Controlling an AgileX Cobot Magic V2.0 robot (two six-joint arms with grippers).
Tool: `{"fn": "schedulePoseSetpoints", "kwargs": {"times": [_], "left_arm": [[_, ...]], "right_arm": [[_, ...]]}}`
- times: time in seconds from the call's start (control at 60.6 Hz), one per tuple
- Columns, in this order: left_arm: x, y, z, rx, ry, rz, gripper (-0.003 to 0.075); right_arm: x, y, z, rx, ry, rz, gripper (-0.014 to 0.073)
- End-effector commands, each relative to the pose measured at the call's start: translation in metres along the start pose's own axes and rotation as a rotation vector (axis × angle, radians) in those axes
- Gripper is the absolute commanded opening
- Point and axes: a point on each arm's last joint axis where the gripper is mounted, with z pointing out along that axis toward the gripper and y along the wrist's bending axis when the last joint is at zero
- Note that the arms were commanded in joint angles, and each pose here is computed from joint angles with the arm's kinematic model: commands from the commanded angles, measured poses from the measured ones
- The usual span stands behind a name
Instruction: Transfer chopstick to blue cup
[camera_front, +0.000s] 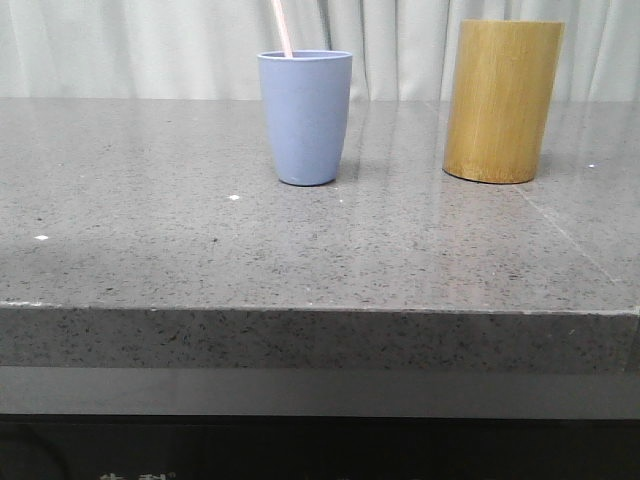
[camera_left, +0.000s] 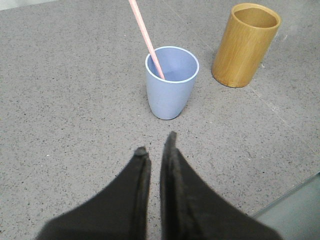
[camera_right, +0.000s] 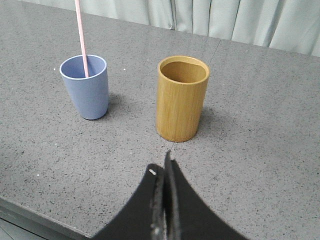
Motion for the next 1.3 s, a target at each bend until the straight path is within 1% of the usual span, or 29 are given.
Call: {"fn": "schedulePoseSetpoints", "kwargs": {"times": [0.0,0.445,0.495,0.577,0.627,0.709,0.824,0.923,1.039,1.121,1.286], "left_arm": [[-0.014,-0.002,-0.008,0.014,-0.107,-0.008,-0.0019],[-0.014,-0.002,-0.007,0.014,-0.115,-0.008,-0.0019],[-0.010,-0.002,-0.003,0.014,-0.116,-0.003,-0.0019],[-0.003,0.002,-0.004,-0.010,-0.174,-0.009,-0.0019],[0.005,0.009,-0.009,-0.056,-0.240,0.012,-0.0019],[0.026,0.022,-0.018,-0.138,-0.331,-0.004,-0.0019],[0.074,0.035,-0.031,-0.263,-0.405,-0.036,-0.0019],[0.112,0.038,-0.040,-0.339,-0.465,-0.048,-0.0019],[0.154,0.039,-0.042,-0.421,-0.530,-0.055,-0.0019],[0.181,0.040,-0.039,-0.462,-0.559,-0.063,-0.0019],[0.213,0.039,-0.035,-0.496,-0.612,-0.105,-0.0019]], "right_arm": [[-0.013,0.000,-0.004,0.007,-0.100,0.000,-0.0068],[-0.012,0.000,-0.003,0.006,-0.087,0.000,-0.0068],[-0.012,0.000,-0.003,0.006,-0.087,0.000,-0.0068],[-0.012,0.000,-0.003,0.006,-0.086,0.000,-0.0068],[-0.012,0.000,-0.003,0.006,-0.087,0.000,-0.0068],[-0.012,0.000,-0.003,0.006,-0.086,0.000,-0.0068],[-0.012,0.000,-0.003,0.006,-0.087,0.000,-0.0068],[-0.012,0.000,-0.003,0.006,-0.087,0.000,-0.0068],[-0.012,0.000,-0.003,0.006,-0.087,0.000,-0.0068],[-0.012,0.000,-0.003,0.006,-0.087,0.000,-0.0068],[-0.012,0.000,-0.003,0.006,-0.087,0.000,-0.0068]]}}
